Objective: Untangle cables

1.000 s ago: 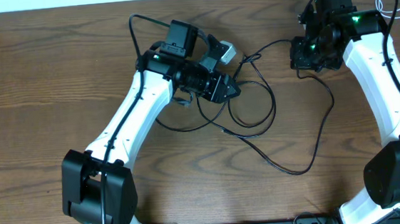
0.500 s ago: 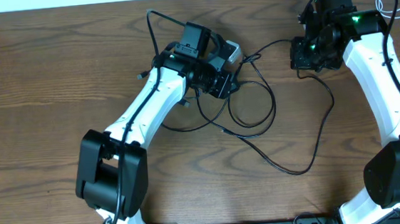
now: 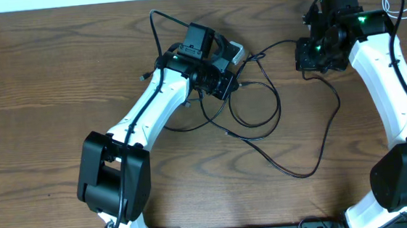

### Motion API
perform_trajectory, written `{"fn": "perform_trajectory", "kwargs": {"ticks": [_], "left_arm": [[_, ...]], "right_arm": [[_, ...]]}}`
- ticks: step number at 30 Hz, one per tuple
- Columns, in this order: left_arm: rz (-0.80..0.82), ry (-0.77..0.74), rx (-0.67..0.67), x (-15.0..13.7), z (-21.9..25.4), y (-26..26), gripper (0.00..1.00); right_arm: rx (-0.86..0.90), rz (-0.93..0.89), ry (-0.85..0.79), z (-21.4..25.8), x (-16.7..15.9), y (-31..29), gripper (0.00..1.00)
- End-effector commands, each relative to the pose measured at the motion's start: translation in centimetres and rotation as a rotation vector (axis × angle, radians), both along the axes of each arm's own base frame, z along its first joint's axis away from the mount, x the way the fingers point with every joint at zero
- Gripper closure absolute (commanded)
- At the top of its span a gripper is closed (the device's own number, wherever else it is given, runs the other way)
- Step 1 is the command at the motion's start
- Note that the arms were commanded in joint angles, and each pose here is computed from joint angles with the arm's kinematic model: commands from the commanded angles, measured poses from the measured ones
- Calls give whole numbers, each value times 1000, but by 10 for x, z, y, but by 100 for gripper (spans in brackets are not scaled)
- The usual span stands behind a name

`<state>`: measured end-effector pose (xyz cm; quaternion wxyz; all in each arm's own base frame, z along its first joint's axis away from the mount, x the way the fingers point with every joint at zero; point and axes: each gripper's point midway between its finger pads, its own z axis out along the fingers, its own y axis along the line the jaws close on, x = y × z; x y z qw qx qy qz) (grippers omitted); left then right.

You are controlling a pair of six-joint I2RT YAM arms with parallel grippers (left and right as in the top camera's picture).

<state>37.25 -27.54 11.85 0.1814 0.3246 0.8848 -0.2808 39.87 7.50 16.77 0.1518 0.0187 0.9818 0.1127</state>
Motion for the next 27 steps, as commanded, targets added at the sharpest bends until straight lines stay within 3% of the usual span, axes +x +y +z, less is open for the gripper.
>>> {"fn": "perform_trajectory", "kwargs": {"ticks": [1,5,11,12,15,24,27], "left_arm": [[26,-47,-21,3,27,6,92],[129,-66,-68,0,73,25,92],[131,-164,-119,-28,136,38,92],[136,-173,-128,-32,143,39,93],[173,-157,-161,-37,155,41,92],[155,-144,-182,-41,157,37,92],[155,-144,-182,-41,157,37,93]], "right_arm": [[-55,-46,9,-8,3,-13,99],[-62,-132,6,-16,8,-33,99],[-38,-156,48,-40,0,-46,98],[-8,-83,39,-39,0,-37,93],[178,284,-82,-11,-1,17,60],[208,573,-373,78,-5,88,36],[214,610,-409,88,-9,99,35]]}}
